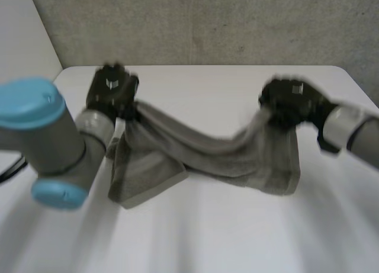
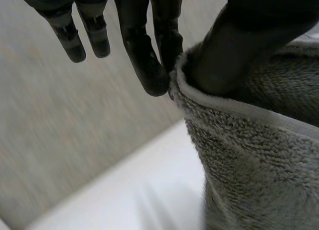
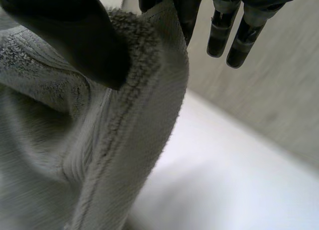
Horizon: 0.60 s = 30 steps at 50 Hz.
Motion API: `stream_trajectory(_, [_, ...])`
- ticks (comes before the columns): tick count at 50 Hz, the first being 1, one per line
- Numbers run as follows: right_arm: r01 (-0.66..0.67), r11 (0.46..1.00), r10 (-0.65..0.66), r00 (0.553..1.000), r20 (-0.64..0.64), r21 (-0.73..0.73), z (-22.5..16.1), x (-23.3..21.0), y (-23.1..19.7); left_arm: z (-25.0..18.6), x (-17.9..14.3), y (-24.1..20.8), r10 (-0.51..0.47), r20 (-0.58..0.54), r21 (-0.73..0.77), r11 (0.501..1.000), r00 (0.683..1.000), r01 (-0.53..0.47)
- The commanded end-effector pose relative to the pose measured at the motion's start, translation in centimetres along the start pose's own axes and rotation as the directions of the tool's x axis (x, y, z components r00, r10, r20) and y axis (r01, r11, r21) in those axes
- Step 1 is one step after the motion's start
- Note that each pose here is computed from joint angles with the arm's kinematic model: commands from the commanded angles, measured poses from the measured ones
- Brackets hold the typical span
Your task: Fold the towel.
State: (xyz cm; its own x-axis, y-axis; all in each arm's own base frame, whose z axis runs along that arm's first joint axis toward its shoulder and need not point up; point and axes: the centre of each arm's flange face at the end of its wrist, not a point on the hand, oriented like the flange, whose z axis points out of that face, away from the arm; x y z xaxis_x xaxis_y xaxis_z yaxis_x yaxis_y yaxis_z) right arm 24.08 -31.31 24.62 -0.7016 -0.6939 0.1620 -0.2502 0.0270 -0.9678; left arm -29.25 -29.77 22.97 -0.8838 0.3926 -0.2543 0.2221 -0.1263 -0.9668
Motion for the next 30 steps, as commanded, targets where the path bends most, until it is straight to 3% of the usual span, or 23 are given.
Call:
stream_trajectory(1, [0.194,0.903,-0.116,0.969,-0.217,0.383,-0.1,2.9,-13.5,2.2,-1.6,-11.6,0.048,0.064,0.353,0.933,0.997,-0.068])
stream_trajectory(2, [0.215,0.842,-0.098,0.963,-0.252,0.494,-1.3,3.2,-16.5,0.8,-2.4,-16.1,0.025,0.082,0.476,0.878,0.996,-0.061])
stream_trajectory(3, [0.215,0.842,-0.098,0.963,-0.252,0.495,-1.3,3.2,-16.6,-0.8,-3.6,-19.7,0.0,0.101,0.584,0.81,0.995,-0.059])
stream_trajectory(4, [0.22,0.785,-0.073,0.961,-0.266,0.58,-2.6,3.4,-18.5,-0.8,-3.6,-19.7,-0.001,0.101,0.585,0.809,0.995,-0.059])
stream_trajectory(5, [0.213,0.739,-0.055,0.965,-0.258,0.639,-3.7,3.2,-19.5,-2.3,-4.1,-22.0,-0.024,0.095,0.661,0.749,0.995,-0.045])
stream_trajectory(6, [0.213,0.738,-0.055,0.965,-0.258,0.64,-3.7,3.2,-19.5,-3.2,-4.3,-22.9,-0.041,0.075,0.705,0.709,0.996,-0.024])
stream_trajectory(8, [0.147,0.746,-0.027,0.981,-0.192,0.649,-4.1,2.6,-18.1,-3.4,-4.0,-22.5,-0.043,0.043,0.715,0.7,0.998,-0.001])
stream_trajectory(9, [0.147,0.747,-0.027,0.981,-0.192,0.649,-4.1,2.6,-18.1,-3.3,-3.4,-21.0,-0.034,0.005,0.691,0.723,0.999,0.022])
stream_trajectory(10, [0.123,0.784,-0.02,0.985,-0.173,0.608,-3.6,2.9,-16.0,-3.3,-3.4,-21.0,-0.034,0.004,0.69,0.723,0.999,0.022])
stream_trajectory(11, [0.106,0.819,-0.018,0.987,-0.16,0.564,-3.4,3.1,-14.0,-3.0,-2.7,-19.0,-0.024,-0.031,0.645,0.763,0.999,0.038])
stream_trajectory(12, [0.106,0.819,-0.018,0.987,-0.159,0.564,-3.4,3.1,-14.0,-3.0,-2.7,-19.0,-0.024,-0.031,0.644,0.764,0.999,0.038])
stream_trajectory(14, [0.089,0.849,-0.019,0.99,-0.138,0.521,-3.0,2.8,-12.0,-2.8,-1.5,-14.2,0.001,-0.09,0.526,0.849,0.996,0.046])
stream_trajectory(15, [0.082,0.874,-0.029,0.993,-0.118,0.478,-2.8,2.4,-10.1,-2.8,-1.5,-14.2,0.002,-0.09,0.525,0.85,0.996,0.046])
stream_trajectory(17, [0.079,0.9,-0.041,0.994,-0.099,0.429,-2.7,2.0,-8.4,-2.9,-0.9,-9.1,0.011,-0.133,0.392,0.919,0.991,0.043])
stream_trajectory(18, [0.079,0.92,-0.051,0.995,-0.083,0.383,-2.5,1.7,-6.6,-2.9,-0.9,-9.0,0.011,-0.133,0.392,0.919,0.991,0.043])
stream_trajectory(20, [0.077,0.941,-0.056,0.996,-0.071,0.33,-2.6,1.4,-4.8,-3.5,0.0,-4.2,-0.004,-0.177,0.253,0.966,0.984,0.05])
stream_trajectory(22, [0.06,0.962,-0.047,0.997,-0.055,0.265,-2.7,1.1,-2.8,-4.1,0.6,-2.2,-0.016,-0.199,0.191,0.98,0.98,0.054])
stream_trajectory(24, [0.009,0.995,-0.007,1.0,-0.015,0.095,-2.7,0.0,1.7,-4.6,1.2,-0.1,-0.027,-0.216,0.125,0.991,0.976,0.055])
stream_trajectory(30, [0.06,0.985,-0.058,0.998,0.013,-0.162,-3.5,-1.9,6.9,-6.1,3.6,6.4,-0.073,-0.275,-0.1,0.994,0.959,0.047])
